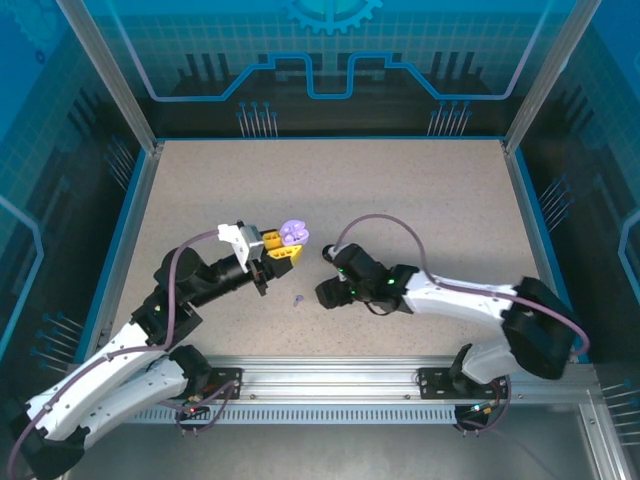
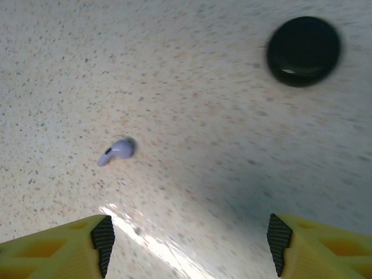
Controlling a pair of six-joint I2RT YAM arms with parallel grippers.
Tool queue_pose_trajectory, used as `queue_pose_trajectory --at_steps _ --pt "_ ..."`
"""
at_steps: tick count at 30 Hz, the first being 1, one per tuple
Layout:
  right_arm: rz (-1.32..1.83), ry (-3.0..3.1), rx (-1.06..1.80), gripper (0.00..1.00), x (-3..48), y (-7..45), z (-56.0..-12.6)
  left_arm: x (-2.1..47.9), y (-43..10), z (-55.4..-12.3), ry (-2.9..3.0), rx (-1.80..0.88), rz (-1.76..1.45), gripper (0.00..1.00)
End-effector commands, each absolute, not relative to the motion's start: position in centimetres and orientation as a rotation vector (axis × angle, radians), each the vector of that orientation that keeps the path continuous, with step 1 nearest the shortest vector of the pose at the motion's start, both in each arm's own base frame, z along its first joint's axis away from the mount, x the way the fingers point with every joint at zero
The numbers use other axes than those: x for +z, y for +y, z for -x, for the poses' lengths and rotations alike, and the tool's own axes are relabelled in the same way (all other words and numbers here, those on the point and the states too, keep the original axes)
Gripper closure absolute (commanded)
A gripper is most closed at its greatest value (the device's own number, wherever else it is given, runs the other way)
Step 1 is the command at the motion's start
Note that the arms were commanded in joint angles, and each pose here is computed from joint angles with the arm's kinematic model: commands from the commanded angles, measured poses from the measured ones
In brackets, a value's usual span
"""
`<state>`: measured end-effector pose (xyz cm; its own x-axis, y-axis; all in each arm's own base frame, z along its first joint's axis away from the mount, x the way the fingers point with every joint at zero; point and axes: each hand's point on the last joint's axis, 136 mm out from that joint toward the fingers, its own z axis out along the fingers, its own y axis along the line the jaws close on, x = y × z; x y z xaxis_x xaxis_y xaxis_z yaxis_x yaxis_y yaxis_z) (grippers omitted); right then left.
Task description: Insert the wireless bluetooth earbuds into the charging case
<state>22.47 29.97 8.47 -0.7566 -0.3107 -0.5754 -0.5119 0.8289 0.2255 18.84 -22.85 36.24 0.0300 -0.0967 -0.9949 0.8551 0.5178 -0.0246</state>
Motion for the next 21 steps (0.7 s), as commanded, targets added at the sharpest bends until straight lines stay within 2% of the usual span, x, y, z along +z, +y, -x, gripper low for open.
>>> queue_pose_trajectory --at_steps 1,10,21 --pt "0.652 2.388 0.567 0.25 9.8 34.5 -23.7 38.5 -22.4 -18.0 1.296 -0.861 -0.721 0.95" --pt "0.885 2.462 0.398 0.23 5.4 37.7 -24.4 38.3 -22.4 -18.1 1.306 -0.853 -0.724 0.95" --pt "1.036 2.549 0.269 0.27 2.2 37.8 -23.1 38.2 -22.6 -18.3 1.310 -0.853 -0.727 0.95"
